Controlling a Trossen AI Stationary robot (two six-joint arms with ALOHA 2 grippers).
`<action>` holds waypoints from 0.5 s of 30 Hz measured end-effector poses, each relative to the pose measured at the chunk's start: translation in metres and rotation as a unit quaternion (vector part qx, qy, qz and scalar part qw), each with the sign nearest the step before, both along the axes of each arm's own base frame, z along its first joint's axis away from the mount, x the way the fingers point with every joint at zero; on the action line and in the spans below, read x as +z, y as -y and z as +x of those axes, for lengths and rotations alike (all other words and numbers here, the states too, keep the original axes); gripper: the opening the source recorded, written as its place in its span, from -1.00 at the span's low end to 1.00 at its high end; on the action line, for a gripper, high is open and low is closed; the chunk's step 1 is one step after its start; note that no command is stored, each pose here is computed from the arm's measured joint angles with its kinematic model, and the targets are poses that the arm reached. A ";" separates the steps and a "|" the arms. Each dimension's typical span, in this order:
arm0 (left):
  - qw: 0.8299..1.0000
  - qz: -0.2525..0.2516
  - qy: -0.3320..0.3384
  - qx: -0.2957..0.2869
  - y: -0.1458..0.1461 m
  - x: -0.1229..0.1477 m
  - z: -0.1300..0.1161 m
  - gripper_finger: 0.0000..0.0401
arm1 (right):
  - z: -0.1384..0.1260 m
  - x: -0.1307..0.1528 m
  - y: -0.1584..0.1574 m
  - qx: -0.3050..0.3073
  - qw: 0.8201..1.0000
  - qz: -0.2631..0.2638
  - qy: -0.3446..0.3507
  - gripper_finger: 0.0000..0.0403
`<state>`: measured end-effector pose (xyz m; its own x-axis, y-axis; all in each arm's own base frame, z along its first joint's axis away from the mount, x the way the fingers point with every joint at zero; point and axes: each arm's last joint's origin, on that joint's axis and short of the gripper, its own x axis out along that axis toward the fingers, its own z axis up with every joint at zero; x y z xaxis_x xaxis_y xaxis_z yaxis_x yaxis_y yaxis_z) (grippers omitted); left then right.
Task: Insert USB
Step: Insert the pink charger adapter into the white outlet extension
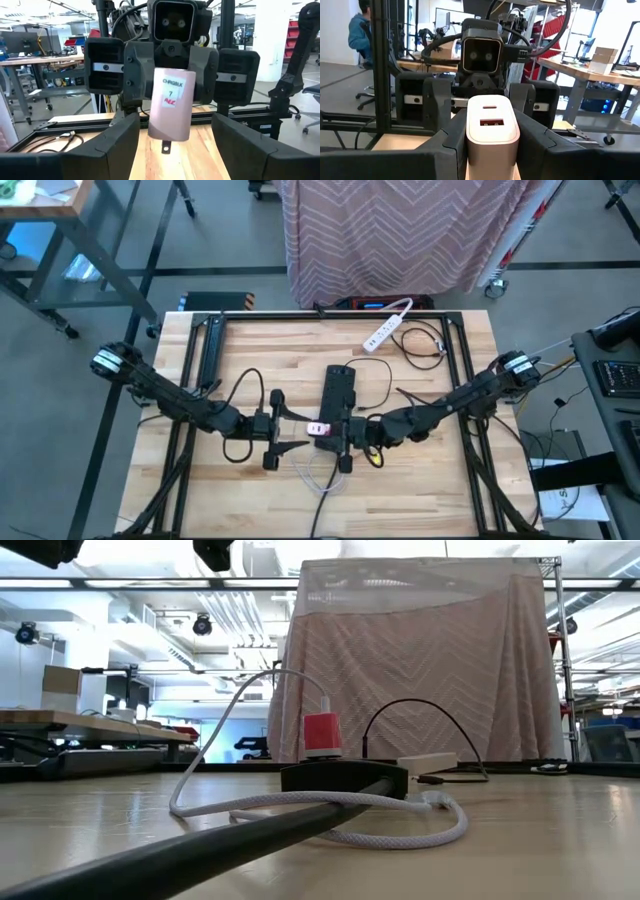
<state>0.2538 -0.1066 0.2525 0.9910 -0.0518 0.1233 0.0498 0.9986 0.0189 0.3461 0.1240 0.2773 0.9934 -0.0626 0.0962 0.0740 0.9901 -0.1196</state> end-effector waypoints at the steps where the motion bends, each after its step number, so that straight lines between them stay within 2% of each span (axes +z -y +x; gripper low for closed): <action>1: 1.000 0.001 -0.001 0.000 0.000 0.000 0.000 0.18 | 0.000 0.000 0.000 0.000 1.000 0.001 0.001 -0.51; 7: 0.999 0.021 -0.024 0.022 -0.001 -0.004 -0.001 0.18 | -0.005 0.008 0.002 0.000 1.000 0.004 -0.002 -0.51; 15: 0.998 0.014 -0.048 0.028 -0.004 -0.004 -0.005 0.25 | -0.025 0.034 0.009 -0.001 1.000 0.003 -0.006 -0.51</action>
